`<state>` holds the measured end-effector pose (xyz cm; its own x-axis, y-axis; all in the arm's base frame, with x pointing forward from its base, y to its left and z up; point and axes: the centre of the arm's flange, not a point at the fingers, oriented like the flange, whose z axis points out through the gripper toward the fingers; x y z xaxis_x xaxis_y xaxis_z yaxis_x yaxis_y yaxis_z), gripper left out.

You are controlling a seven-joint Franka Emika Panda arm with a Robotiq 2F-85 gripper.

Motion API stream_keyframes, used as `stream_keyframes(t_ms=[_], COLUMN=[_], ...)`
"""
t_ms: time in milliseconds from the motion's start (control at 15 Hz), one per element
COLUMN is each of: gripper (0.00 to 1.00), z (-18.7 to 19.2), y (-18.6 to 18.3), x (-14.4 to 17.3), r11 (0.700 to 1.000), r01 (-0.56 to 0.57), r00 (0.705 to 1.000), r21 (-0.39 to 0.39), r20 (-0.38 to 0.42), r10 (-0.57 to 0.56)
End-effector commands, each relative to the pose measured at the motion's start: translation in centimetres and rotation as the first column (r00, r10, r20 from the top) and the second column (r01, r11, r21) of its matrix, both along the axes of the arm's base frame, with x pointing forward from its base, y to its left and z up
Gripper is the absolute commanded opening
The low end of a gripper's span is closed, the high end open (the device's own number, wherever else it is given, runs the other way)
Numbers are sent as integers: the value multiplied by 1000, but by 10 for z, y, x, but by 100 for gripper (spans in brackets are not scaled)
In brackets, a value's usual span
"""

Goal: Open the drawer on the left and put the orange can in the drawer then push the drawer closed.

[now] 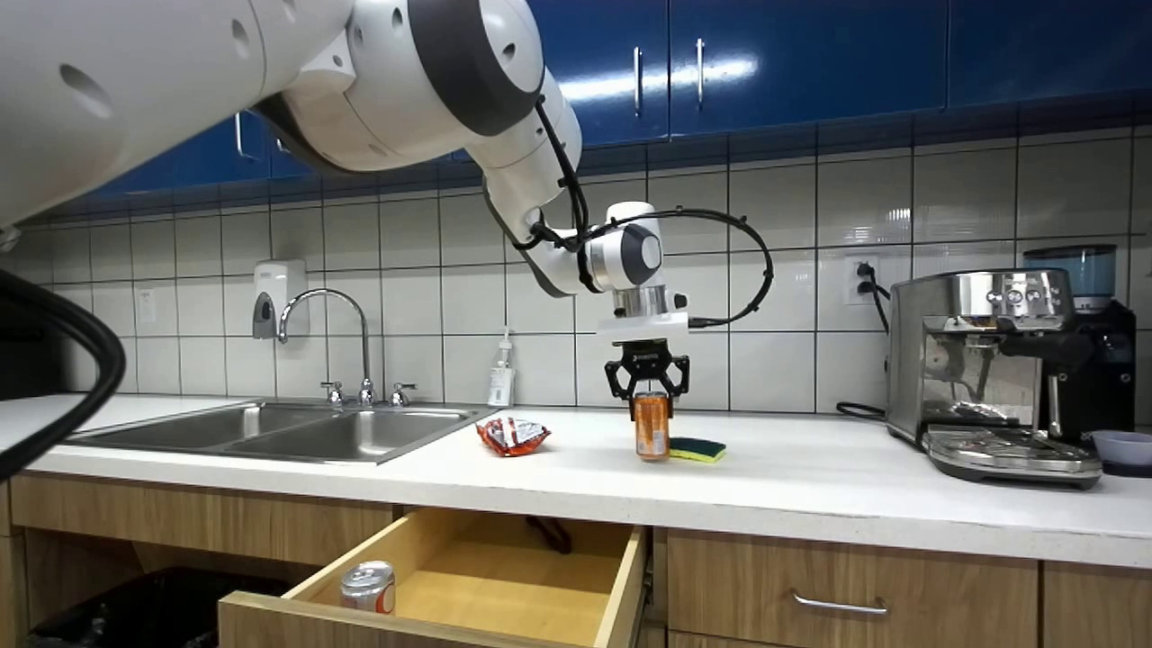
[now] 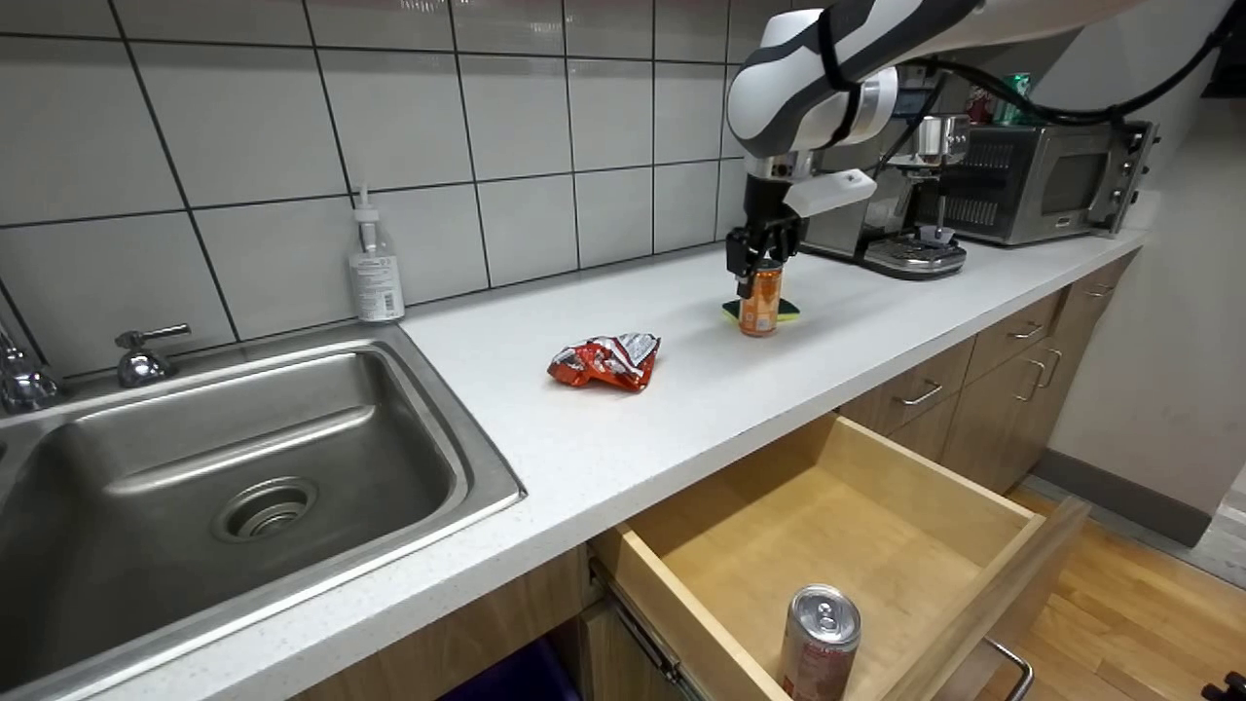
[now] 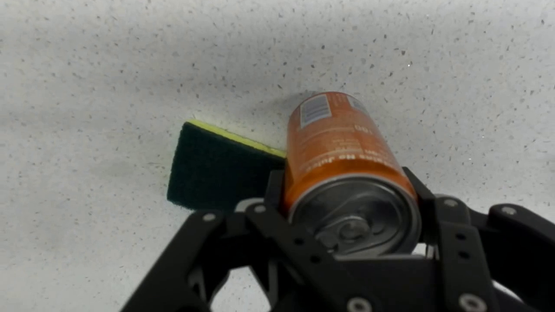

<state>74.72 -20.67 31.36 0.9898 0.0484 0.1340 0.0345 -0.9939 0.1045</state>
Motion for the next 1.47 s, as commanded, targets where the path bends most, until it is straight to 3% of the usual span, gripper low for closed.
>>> stream_keyframes(t_ms=[0, 800, 1400], gripper=[39, 39, 39], z=[29, 35, 31], y=[8, 56, 95], x=[-8, -43, -92], r11=[1000, 998, 998], r01=[-27, -54, -67], r00=[999, 997, 994], r21=[-4, -10, -9], r20=[34, 49, 81], r10=[27, 54, 68])
